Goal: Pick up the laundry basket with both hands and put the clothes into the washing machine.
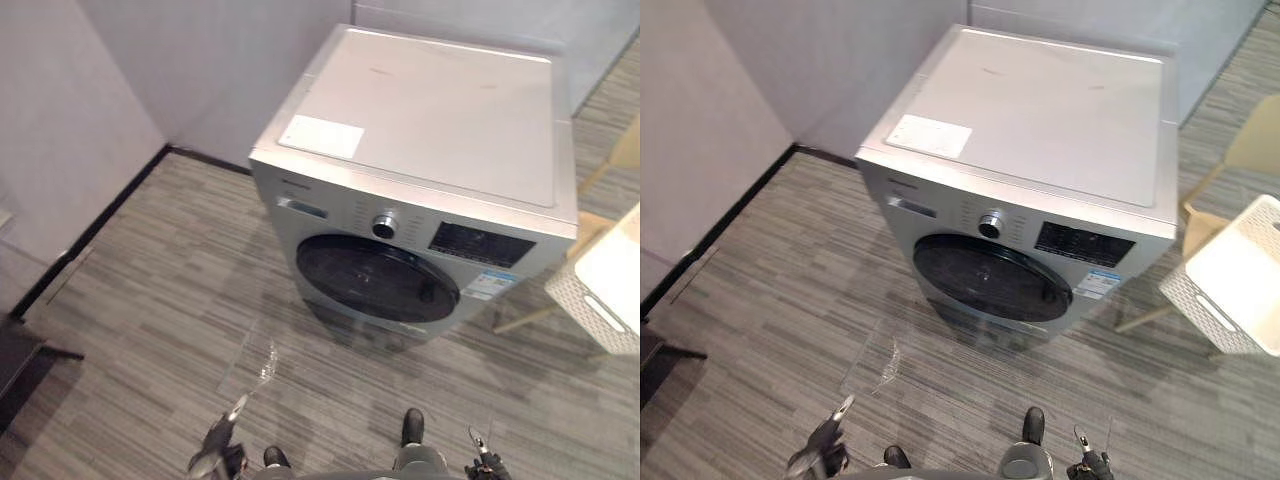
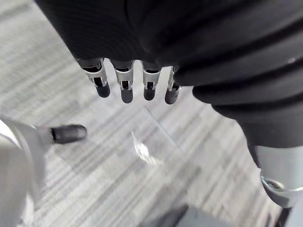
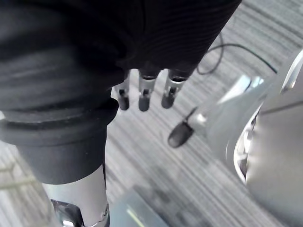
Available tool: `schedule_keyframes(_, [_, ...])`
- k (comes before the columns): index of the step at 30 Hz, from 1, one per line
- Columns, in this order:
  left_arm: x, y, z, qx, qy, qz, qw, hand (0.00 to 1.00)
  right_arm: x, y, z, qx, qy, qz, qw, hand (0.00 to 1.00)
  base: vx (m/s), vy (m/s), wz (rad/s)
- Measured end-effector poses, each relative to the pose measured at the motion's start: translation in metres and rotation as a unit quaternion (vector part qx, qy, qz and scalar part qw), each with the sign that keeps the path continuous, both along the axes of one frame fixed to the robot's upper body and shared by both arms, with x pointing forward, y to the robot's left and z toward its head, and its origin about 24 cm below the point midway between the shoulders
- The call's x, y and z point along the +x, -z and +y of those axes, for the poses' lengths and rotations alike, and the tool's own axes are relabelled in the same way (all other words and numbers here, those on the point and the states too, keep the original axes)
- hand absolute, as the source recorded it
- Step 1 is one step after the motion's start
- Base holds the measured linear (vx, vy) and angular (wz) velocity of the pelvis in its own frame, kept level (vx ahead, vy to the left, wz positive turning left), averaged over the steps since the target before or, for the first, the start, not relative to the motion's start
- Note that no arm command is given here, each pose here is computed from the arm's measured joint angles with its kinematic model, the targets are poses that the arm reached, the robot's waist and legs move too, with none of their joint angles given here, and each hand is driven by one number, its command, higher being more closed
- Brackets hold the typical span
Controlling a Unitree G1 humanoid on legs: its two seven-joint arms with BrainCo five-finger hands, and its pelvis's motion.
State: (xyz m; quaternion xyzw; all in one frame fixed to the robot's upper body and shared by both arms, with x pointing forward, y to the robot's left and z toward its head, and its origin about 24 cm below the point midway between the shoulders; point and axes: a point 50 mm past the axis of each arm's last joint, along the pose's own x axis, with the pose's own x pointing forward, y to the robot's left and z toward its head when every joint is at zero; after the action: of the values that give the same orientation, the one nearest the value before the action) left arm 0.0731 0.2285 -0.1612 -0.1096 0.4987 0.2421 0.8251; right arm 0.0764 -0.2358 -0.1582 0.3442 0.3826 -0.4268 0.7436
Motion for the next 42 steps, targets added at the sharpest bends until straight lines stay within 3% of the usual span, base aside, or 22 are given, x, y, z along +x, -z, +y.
schedule_keyframes(3, [-0.030, 0.007, -0.009, -0.020, -0.039, 0.036, 0.998, 0.00, 0.011, -0.002, -0.005, -0.011, -0.028, 0.005, 1.000, 0.00, -0.05, 0.050, 0.53])
schedule_keyframes(7, [-0.031, 0.009, -0.021, -0.041, -0.060, 0.032, 0.997, 0.00, 0.005, -0.003, -0.016, -0.021, -0.028, 0.023, 0.999, 0.00, -0.01, 0.141, 1.52])
schedule_keyframes(10, [-0.021, 0.008, -0.024, -0.039, -0.036, 0.020, 0.998, 0.00, 0.002, -0.002, -0.017, -0.016, -0.012, 0.026, 0.999, 0.00, 0.07, 0.237, 1.83])
schedule_keyframes(15, [-0.010, 0.003, -0.010, -0.019, -0.035, 0.006, 0.999, 0.00, 0.028, 0.002, 0.039, 0.044, -0.040, -0.018, 0.998, 0.00, 0.16, 0.167, 0.95])
schedule_keyframes(17, [-0.003, 0.002, -0.010, -0.018, -0.030, 0.000, 0.999, 0.00, 0.033, 0.000, 0.047, 0.053, -0.033, -0.035, 0.997, 0.00, 0.23, 0.052, 0.65])
schedule_keyframes(21, [0.021, 0.000, -0.026, -0.038, -0.036, -0.031, 0.998, 0.00, 0.033, -0.002, 0.043, 0.051, -0.015, -0.050, 0.997, 0.00, 0.24, -0.093, 0.64])
schedule_keyframes(35, [0.028, -0.001, -0.051, -0.073, -0.098, -0.056, 0.991, 0.00, 0.045, -0.010, 0.036, 0.033, -0.029, -0.080, 0.996, 0.00, 0.34, -0.288, 0.56])
schedule_keyframes(42, [0.032, 0.000, -0.057, -0.078, -0.068, -0.049, 0.993, 0.00, 0.009, 0.003, 0.028, 0.043, 0.014, -0.015, 0.999, 0.00, 0.02, -0.015, 0.96])
